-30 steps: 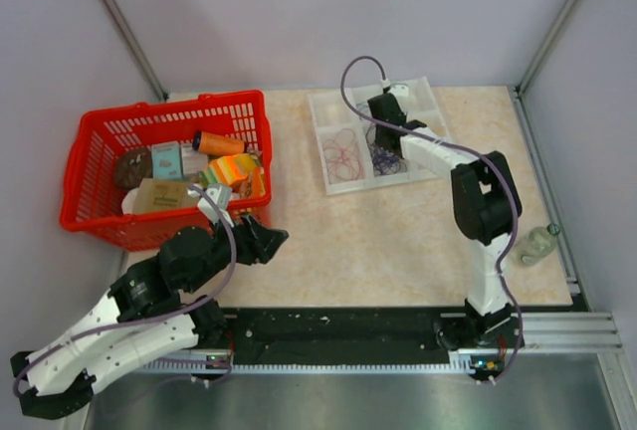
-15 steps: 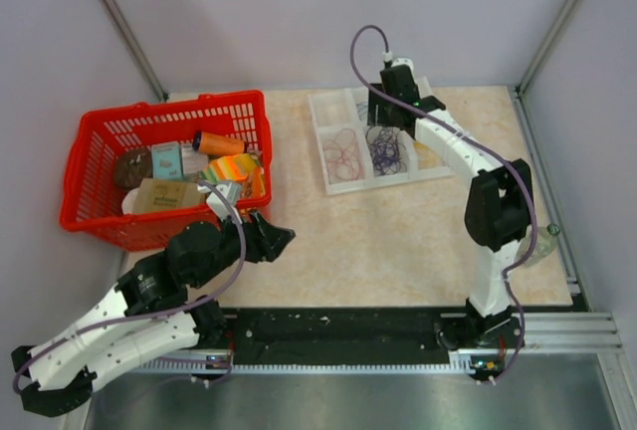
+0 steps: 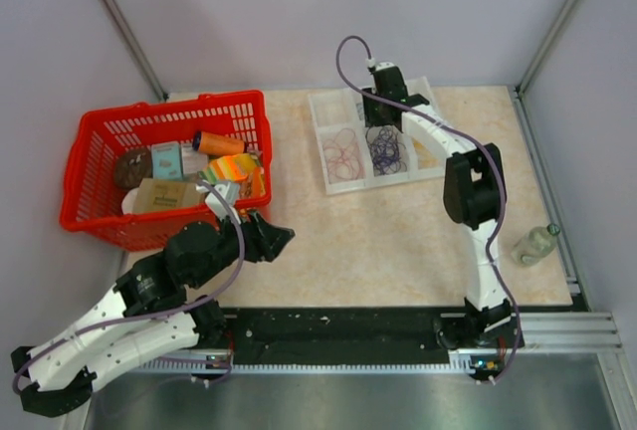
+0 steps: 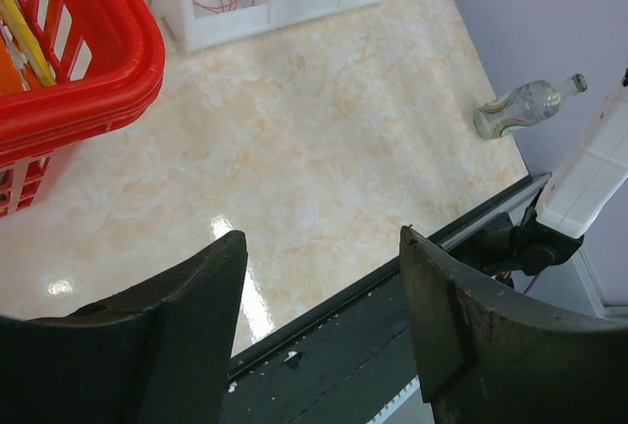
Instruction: Untangle the cables
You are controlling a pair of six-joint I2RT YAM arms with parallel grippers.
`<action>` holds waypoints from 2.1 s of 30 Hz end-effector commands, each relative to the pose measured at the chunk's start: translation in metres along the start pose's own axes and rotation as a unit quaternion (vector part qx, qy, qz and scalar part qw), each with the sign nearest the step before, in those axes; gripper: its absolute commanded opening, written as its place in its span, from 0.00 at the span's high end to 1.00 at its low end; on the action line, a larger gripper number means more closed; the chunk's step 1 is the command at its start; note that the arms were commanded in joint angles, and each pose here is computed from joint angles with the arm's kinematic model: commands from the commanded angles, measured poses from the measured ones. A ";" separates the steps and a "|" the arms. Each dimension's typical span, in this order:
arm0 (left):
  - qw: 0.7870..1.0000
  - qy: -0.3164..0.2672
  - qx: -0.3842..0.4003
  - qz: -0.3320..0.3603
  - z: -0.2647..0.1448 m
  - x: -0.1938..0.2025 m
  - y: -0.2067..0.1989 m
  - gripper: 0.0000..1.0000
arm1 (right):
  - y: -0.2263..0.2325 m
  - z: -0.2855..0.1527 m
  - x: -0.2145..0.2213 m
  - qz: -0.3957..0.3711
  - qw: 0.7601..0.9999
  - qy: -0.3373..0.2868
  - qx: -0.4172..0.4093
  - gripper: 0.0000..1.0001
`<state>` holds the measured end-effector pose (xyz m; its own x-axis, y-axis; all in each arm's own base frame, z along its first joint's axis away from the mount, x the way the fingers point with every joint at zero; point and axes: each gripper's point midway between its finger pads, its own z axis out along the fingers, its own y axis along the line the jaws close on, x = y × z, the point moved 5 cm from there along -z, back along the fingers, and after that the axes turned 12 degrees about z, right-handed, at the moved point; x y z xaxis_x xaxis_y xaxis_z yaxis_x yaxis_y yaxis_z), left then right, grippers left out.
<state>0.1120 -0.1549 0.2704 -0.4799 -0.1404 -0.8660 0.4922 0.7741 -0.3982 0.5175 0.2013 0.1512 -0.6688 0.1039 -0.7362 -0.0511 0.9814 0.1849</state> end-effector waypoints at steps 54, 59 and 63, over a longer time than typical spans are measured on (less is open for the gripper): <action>0.999 -0.035 0.004 0.000 -0.011 -0.015 -0.001 0.32 | -0.021 -0.079 0.047 0.088 0.993 -0.069 -0.040 1.00; 1.000 -0.028 0.011 0.003 -0.004 -0.014 -0.005 0.32 | -0.031 -0.100 0.068 0.098 0.992 -0.069 -0.038 1.00; 0.999 -0.029 0.018 0.000 -0.001 -0.013 -0.006 0.32 | -0.030 -0.096 0.063 0.092 0.992 -0.081 -0.037 1.00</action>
<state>0.1118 -0.1504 0.2749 -0.4592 -0.1410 -0.8771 0.4939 0.7801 -0.3840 0.3909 0.1563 0.1315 -0.6366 0.2653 -0.7241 0.0363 0.9482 0.3155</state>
